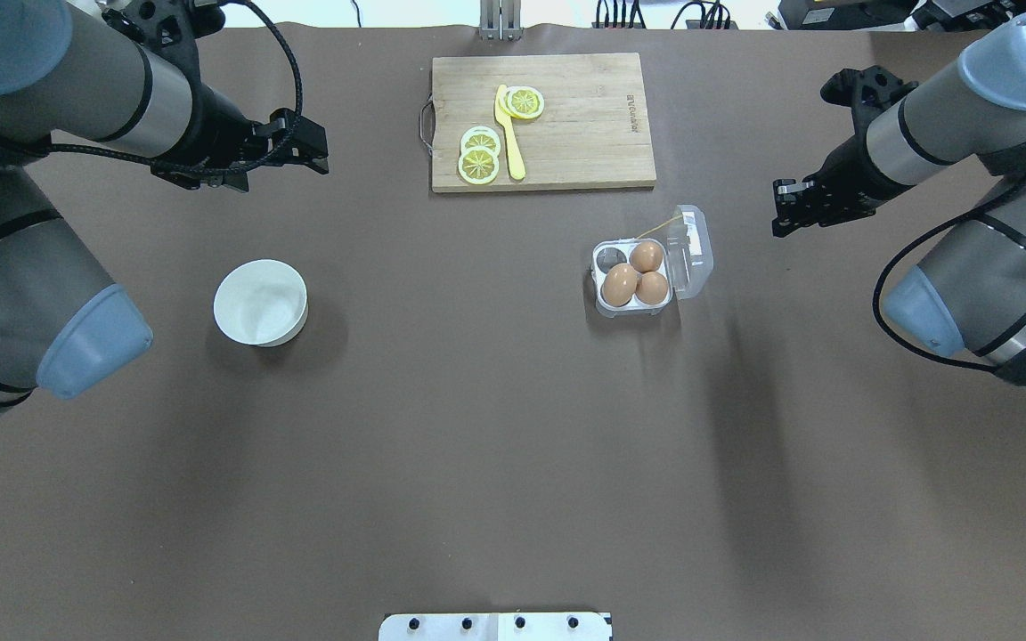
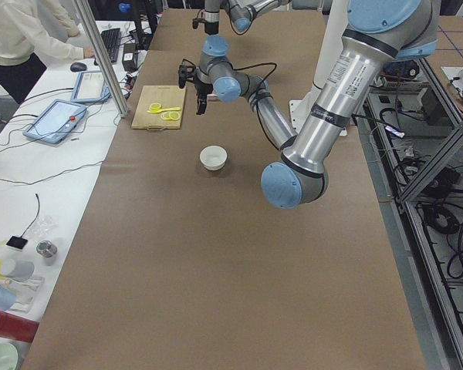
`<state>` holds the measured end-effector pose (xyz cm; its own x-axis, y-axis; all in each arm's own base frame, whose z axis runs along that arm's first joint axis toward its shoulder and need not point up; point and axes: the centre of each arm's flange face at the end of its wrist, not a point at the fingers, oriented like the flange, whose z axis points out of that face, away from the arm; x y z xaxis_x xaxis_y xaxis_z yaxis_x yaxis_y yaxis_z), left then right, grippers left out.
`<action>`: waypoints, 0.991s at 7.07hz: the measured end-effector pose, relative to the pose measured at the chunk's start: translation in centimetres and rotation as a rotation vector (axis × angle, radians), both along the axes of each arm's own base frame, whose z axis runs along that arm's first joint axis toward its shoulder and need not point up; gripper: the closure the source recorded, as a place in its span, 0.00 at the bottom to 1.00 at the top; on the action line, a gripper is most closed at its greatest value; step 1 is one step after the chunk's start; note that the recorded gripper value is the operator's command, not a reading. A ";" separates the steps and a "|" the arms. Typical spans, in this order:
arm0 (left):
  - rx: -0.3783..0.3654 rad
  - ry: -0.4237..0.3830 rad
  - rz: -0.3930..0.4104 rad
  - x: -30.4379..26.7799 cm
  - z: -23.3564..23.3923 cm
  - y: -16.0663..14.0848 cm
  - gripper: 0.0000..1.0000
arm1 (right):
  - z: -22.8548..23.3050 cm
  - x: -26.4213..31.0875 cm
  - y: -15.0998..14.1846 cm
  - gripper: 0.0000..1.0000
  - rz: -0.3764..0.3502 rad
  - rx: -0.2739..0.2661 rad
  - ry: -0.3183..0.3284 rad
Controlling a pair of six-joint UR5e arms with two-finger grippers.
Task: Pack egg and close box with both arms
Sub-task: 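Withdraw the left gripper from the box while the right arm reaches toward the lid, then push the open lid down over the eggs with the right gripper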
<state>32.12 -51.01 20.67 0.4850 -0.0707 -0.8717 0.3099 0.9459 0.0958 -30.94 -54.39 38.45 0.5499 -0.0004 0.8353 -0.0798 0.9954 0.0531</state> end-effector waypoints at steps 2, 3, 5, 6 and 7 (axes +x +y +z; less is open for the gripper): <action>-0.002 -0.001 -0.005 -0.2 0.1 -0.2 0.03 | -0.6 -3.5 0.8 1.00 -0.009 -0.001 0.015; -0.002 -0.001 -0.008 -0.4 0.1 -0.3 0.03 | -1.0 -4.5 1.0 1.00 -0.015 -0.002 0.014; -0.005 -0.002 -0.016 -0.9 0.2 -0.7 0.03 | -3.1 -6.5 1.3 1.00 -0.019 -0.011 -0.008; -0.009 -0.001 -0.018 -1.3 0.3 -0.9 0.03 | -4.4 -7.8 1.6 1.00 -0.023 -0.017 -0.023; -0.012 0.001 -0.019 -1.6 0.3 -1.1 0.03 | -5.9 -9.1 1.6 1.00 -0.024 -0.023 -0.037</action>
